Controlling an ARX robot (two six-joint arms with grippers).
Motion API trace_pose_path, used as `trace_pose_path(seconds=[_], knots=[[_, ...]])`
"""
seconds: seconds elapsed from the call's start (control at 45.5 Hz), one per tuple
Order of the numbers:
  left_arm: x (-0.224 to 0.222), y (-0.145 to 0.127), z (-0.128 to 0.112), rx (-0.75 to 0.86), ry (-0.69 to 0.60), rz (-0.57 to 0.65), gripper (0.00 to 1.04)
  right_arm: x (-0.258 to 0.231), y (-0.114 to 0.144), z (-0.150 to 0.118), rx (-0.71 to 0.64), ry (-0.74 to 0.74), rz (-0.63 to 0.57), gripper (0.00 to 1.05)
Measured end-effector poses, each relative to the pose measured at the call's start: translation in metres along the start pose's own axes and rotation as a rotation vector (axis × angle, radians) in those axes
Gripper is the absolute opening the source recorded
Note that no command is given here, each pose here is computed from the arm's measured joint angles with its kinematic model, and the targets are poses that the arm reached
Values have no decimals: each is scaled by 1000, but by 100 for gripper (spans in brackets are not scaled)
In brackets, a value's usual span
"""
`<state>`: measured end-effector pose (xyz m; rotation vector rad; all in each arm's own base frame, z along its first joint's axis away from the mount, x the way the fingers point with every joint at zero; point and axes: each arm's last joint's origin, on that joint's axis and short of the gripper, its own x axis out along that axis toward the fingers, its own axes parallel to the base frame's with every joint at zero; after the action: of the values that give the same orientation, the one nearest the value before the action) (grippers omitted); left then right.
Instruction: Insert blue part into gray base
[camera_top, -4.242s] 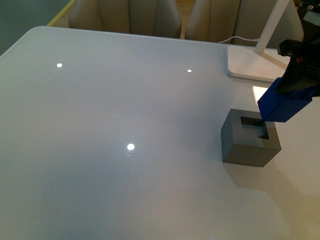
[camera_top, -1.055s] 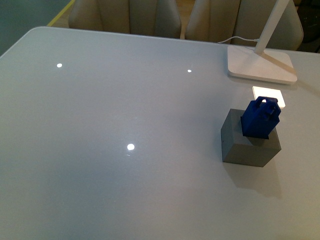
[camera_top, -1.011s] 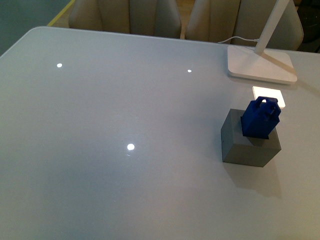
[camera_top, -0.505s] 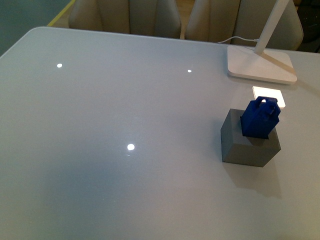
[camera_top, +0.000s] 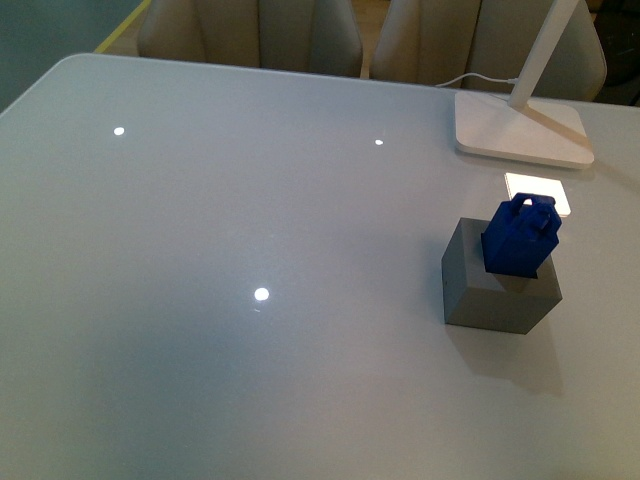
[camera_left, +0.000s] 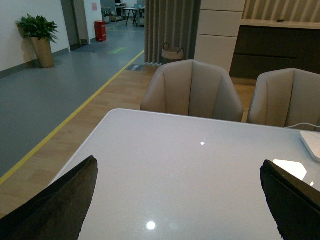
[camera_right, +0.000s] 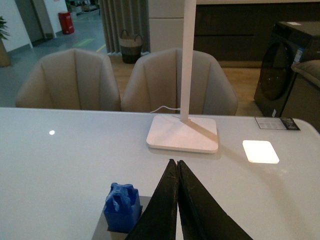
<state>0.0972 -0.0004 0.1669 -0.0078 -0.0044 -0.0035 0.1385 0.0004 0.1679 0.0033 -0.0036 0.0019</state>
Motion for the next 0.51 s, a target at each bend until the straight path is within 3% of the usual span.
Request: trace_pose_path(seconds=[0.505], knots=[[0,0,0,0,0,0,97,-22,0,5,0,-16,0,2]])
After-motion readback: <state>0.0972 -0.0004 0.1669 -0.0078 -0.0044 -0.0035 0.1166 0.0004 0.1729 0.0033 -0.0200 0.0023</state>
